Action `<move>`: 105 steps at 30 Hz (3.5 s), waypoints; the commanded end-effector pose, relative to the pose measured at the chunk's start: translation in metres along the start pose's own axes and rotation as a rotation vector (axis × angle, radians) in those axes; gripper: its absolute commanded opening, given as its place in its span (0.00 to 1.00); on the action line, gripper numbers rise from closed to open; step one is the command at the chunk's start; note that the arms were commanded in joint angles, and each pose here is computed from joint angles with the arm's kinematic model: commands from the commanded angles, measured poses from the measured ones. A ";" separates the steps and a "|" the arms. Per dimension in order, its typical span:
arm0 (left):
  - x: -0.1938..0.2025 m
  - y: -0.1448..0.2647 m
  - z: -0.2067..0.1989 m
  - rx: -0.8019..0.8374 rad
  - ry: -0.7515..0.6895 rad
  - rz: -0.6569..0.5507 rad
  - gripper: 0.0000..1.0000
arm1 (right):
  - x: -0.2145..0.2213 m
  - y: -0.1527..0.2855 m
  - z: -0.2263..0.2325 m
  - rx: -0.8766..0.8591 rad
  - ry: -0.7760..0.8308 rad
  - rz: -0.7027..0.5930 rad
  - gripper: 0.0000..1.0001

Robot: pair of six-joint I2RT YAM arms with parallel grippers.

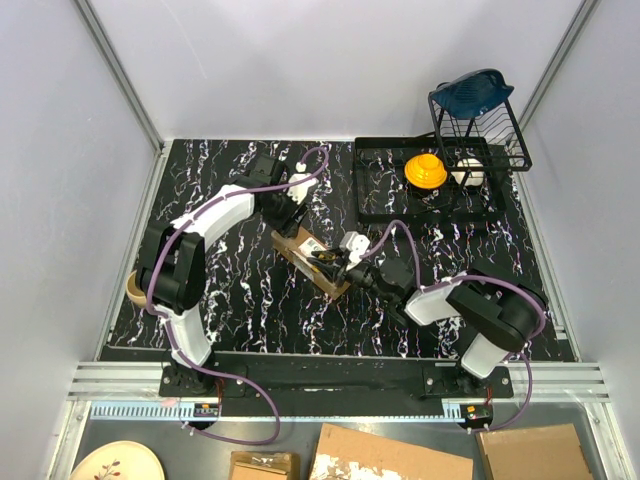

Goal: Unpack the express box
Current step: Cut the express box at the center of the board.

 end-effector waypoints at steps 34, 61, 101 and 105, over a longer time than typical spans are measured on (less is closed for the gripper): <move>0.010 -0.029 0.015 -0.079 -0.026 0.062 0.48 | -0.023 -0.002 -0.011 0.068 0.010 -0.085 0.00; 0.018 -0.031 0.015 -0.071 -0.024 0.076 0.45 | -0.028 -0.003 -0.013 0.060 0.033 -0.079 0.00; 0.025 -0.035 0.020 -0.068 -0.019 0.087 0.41 | -0.014 0.037 -0.009 0.065 0.025 0.132 0.00; 0.024 -0.034 0.019 -0.064 -0.021 0.085 0.41 | -0.013 0.037 -0.008 0.053 0.025 0.143 0.00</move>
Point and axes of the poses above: each gripper's point midway between its finger pads, its own y axis back along the fingers, its own z axis along the line the jaws close on, x = y × z, the point moved 6 cm from there along y, back along the fingers, and after that the axes turned 11 degrees about y, right-handed, at the moved point
